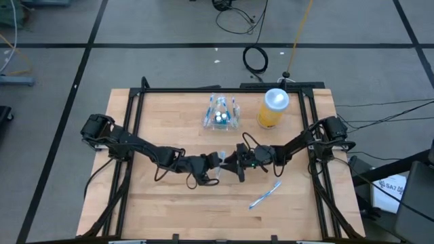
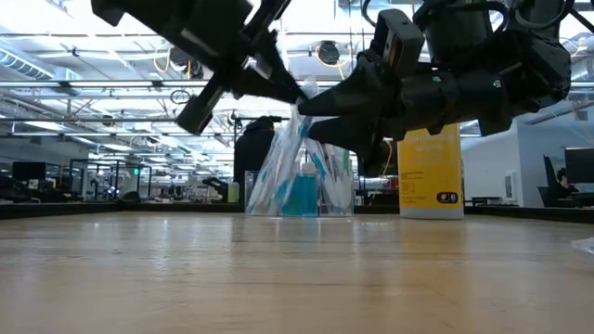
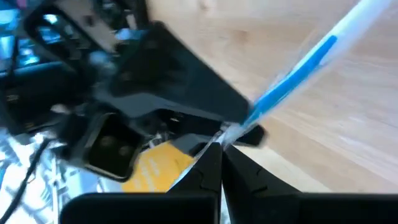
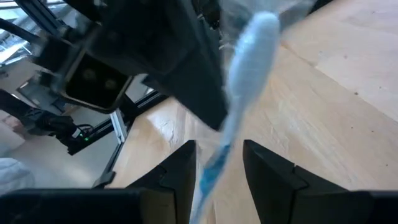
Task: Pick & Place toothbrushing station
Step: Put the blue toothbrush into the left compartment of the transparent organizer
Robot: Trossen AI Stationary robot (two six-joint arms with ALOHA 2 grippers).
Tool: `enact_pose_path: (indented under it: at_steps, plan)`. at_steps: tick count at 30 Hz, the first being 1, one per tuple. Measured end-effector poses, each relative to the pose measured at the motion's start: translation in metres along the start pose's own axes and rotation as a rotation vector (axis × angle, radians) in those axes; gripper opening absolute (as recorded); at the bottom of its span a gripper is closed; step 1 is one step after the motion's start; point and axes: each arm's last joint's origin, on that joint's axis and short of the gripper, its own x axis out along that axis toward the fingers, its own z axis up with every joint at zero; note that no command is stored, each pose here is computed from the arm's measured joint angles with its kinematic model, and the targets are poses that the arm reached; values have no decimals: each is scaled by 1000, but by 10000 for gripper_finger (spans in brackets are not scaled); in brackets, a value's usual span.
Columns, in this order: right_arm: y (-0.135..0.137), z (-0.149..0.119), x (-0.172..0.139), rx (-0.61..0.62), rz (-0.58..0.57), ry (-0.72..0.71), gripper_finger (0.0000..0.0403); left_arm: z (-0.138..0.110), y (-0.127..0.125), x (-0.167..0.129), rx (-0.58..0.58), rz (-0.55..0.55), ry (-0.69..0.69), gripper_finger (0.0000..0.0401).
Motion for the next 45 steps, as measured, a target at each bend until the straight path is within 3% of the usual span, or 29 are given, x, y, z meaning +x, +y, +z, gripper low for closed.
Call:
enact_pose_path:
  at_steps: [9, 18, 28, 33, 40, 45]
  plan:
    - [0, 1, 0, -26, 4, -5, 117, -3, 5, 1, -46, 46, 4, 3]
    - [0, 1, 0, -112, 6, -4, 29, -1, 5, 0, -166, 46, -4, 27]
    - [0, 1, 0, -86, 8, -4, 38, 13, -3, -8, -111, 14, 91, 29]
    - [1, 5, -1, -79, 8, -15, 31, 18, -6, -12, -202, 4, 114, 28]
    - [2, 19, -5, -127, -8, -29, 33, 25, 5, -34, -335, 79, 134, 28]
    - [-2, 31, -10, -136, -52, -22, 32, 14, 27, -62, -562, 172, 95, 28]
